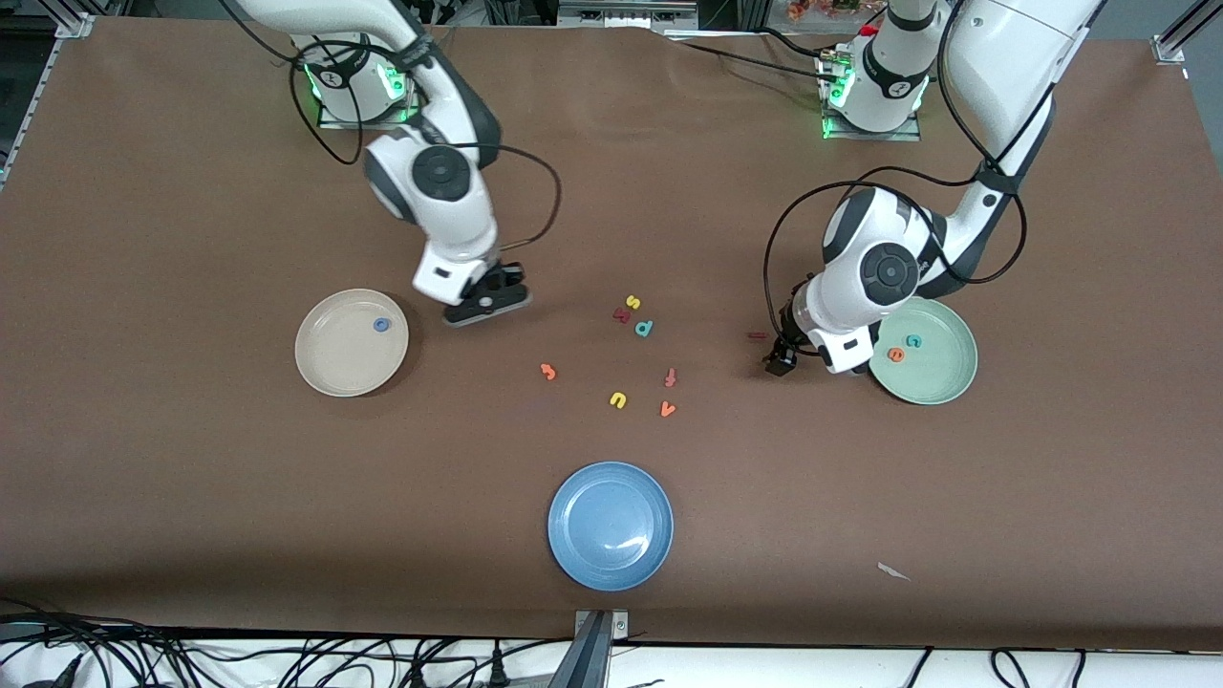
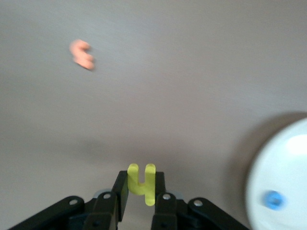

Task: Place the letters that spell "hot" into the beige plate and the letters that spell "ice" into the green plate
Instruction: 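Drop the yellow 4 on the beige plate while the left gripper reaches the i, then grasp the red i with the left gripper while the right gripper grasps the f, then carry the red i to the green plate and open the left gripper, then carry the orange f to the beige plate and open the right gripper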

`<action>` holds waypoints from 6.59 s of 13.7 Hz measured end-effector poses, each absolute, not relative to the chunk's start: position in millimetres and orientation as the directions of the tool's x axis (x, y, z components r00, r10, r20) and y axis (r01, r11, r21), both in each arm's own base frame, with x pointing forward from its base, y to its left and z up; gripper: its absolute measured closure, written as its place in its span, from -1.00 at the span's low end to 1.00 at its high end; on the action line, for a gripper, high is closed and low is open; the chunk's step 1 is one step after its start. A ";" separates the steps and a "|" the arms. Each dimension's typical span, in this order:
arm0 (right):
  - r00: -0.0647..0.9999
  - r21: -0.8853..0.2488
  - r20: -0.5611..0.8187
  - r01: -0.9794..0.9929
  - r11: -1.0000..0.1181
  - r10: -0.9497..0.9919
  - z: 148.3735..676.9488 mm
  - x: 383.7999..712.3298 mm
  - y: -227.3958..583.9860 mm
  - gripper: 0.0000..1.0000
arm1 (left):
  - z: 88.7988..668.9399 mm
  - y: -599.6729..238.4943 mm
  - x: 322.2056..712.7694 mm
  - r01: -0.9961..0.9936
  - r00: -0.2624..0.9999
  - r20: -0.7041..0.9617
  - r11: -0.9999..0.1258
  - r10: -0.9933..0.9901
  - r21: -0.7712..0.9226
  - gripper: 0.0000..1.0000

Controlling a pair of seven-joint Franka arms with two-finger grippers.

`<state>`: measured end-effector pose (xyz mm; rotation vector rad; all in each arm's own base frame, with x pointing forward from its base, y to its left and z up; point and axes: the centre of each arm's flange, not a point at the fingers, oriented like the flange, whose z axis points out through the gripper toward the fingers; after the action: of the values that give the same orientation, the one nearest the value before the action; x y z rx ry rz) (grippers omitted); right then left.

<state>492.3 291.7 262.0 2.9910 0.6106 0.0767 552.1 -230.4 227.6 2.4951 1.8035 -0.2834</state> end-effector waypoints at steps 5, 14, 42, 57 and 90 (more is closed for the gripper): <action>0.881 0.116 -0.061 0.474 -0.873 0.470 275.1 522.8 169.0 0.47 | 220.2 -236.3 543.9 0.965 0.251 -0.177 -0.259 0.952 -0.026 -0.87; 0.911 0.037 -0.065 0.411 -0.911 0.408 273.4 543.0 85.0 -0.57 | 193.8 -228.3 519.5 0.966 0.254 -0.165 -0.260 0.953 -0.013 -0.79; 0.989 -0.044 0.043 0.143 -0.989 0.141 183.3 581.0 390.3 -0.56 | 171.8 -234.6 519.7 0.961 0.277 -0.128 -0.277 0.952 0.020 0.37; 0.979 -0.020 0.063 0.194 -0.981 0.192 176.9 575.9 404.7 0.15 | 291.2 -190.4 601.8 0.857 0.515 0.023 -0.516 0.857 0.018 0.80; 0.950 -0.047 -0.079 0.300 -0.953 0.303 309.7 560.1 93.0 -1.00 | 445.9 37.1 659.0 0.202 0.969 -0.144 -0.979 0.200 0.000 -1.00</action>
<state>560.1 93.0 309.7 3.1354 0.4856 -0.1357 659.0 37.1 445.9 3.1030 0.3172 -0.2250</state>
